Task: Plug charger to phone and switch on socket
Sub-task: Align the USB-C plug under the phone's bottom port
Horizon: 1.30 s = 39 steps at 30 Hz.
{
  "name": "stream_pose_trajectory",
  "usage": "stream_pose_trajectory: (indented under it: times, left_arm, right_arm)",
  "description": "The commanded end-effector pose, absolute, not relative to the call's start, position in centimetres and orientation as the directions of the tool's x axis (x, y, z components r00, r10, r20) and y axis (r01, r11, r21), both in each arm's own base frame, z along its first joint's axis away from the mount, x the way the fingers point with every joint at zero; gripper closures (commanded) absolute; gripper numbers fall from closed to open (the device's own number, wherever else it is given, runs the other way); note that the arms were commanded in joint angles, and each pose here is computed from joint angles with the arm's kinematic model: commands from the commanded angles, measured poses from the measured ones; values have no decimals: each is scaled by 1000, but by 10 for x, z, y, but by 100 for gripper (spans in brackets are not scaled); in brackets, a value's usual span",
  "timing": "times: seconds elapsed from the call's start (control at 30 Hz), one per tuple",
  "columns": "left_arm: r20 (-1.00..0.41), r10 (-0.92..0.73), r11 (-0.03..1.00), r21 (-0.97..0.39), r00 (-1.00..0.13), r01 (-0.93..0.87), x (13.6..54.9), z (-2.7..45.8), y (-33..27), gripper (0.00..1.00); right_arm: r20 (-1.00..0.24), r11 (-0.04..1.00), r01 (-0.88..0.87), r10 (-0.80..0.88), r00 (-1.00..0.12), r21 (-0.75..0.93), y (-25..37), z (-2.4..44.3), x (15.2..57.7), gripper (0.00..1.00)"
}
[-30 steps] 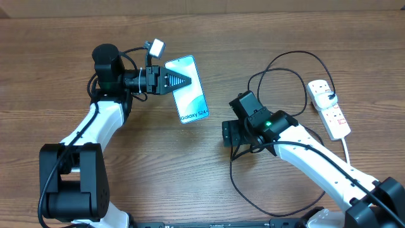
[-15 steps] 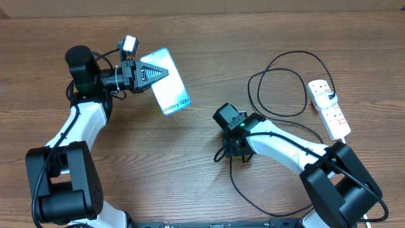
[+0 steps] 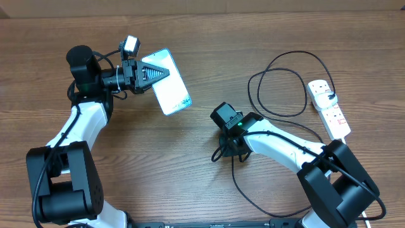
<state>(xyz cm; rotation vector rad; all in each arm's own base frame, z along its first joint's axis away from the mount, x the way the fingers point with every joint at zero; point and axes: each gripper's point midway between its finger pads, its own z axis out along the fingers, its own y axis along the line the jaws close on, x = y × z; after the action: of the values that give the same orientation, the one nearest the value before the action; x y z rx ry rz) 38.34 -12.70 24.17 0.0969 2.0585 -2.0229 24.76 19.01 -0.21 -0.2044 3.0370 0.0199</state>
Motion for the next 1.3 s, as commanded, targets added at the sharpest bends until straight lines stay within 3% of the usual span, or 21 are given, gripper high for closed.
stream_pose_trajectory:
  times: [0.0, 0.17, 0.37, 0.5, 0.73, 1.27]
  left_arm:
    - [-242, -116, 29, -970, -963, 240, 382, 248, -128, 96]
    - [-252, -116, 31, -968, -961, 250, 382, 248, -128, 96]
    - [-255, -109, 29, -967, -961, 253, 381, 248, -131, 96]
    - [-290, -81, 25, -957, -954, 289, 377, 248, -142, 96]
    - [-307, -48, 21, -952, -950, 307, 372, 247, -166, 96]
    - [-337, 6, -3, -942, -942, 336, 362, 248, -172, 96]
  right_arm:
    - [-48, 992, -110, -113, -992, -60, 168, -17, 245, 96]
    - [-70, 971, -196, -188, -980, 135, 198, 33, 250, 96]
    - [-213, 789, -428, -371, -904, 441, 243, 125, 212, 96]
    - [-290, 695, -502, -410, -865, 514, 258, 161, 187, 96]
    - [-332, 638, -571, -466, -820, 516, 274, 170, 169, 96]
    - [-423, 615, -564, -377, -824, 551, 291, 188, 192, 96]
